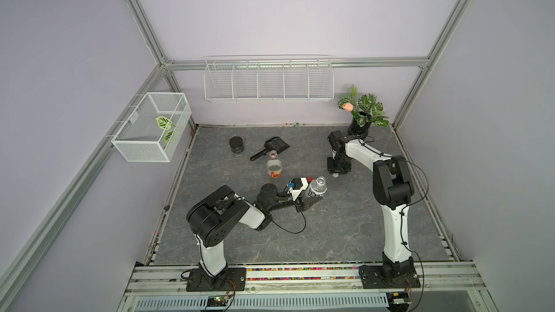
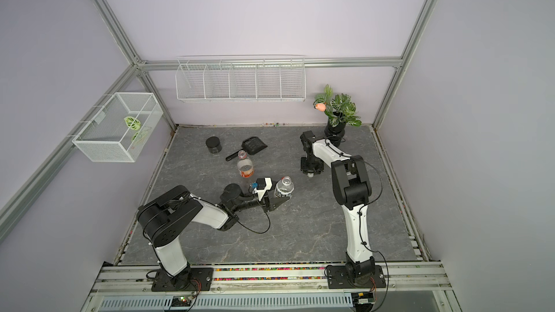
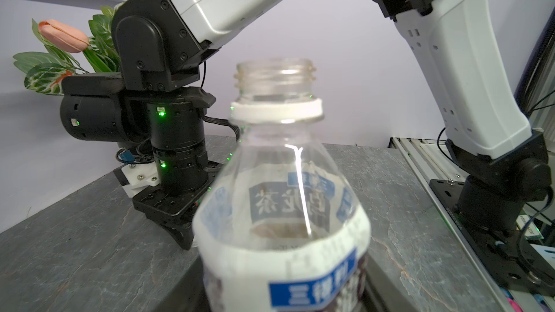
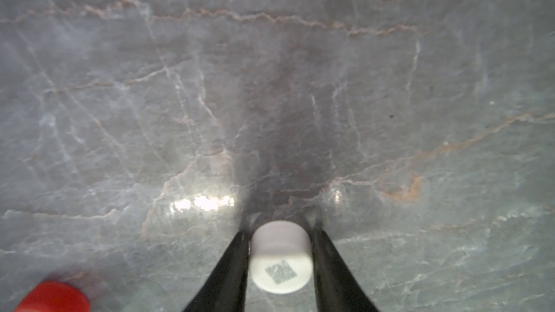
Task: Screw on the bottle caps
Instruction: Screw the bottle cap onto the plastic bottle.
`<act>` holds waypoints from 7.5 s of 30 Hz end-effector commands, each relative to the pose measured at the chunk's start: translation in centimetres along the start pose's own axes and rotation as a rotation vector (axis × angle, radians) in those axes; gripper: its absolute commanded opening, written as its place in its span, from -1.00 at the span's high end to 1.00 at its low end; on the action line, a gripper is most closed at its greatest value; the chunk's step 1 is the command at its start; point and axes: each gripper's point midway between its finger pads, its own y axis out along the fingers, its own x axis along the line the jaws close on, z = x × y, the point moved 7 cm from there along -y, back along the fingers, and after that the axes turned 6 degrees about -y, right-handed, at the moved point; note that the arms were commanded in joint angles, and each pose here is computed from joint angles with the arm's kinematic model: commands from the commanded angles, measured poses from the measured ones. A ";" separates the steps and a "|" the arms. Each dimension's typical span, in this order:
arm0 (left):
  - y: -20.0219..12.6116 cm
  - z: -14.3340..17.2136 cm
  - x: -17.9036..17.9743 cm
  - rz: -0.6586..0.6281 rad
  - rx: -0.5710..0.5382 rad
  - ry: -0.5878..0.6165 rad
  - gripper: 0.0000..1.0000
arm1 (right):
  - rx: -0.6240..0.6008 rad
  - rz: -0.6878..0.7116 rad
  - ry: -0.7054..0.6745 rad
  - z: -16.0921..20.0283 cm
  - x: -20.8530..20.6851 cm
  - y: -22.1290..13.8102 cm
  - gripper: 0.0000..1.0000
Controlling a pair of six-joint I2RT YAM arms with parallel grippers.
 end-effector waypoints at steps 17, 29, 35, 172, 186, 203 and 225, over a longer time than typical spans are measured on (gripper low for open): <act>1.0 0.8 0.4 0.024 -0.019 0.025 -0.12 | 0.052 -0.032 -0.238 7.1 1.6 -10.1 0.40; 1.1 1.5 1.0 -0.017 -0.044 0.073 -0.14 | -0.074 -0.074 -0.499 12.7 4.9 -23.5 0.41; 0.8 2.0 0.9 -0.024 -0.033 0.077 -0.14 | -0.129 -0.156 -0.550 14.3 7.2 -26.1 0.41; 1.2 4.6 -0.3 0.012 0.017 -0.017 -0.05 | -0.036 -0.194 -0.524 15.0 8.8 -20.9 0.51; 1.1 4.6 -0.3 0.009 0.016 -0.010 -0.04 | -0.020 -0.221 -0.467 14.5 8.6 -20.7 0.51; 1.1 4.7 -0.4 0.011 0.021 -0.017 -0.04 | -0.299 -0.479 -0.318 13.2 6.1 -24.0 0.40; 1.1 4.8 -0.4 0.003 0.022 -0.016 -0.04 | -0.162 -0.527 -0.332 13.4 6.8 -21.6 0.54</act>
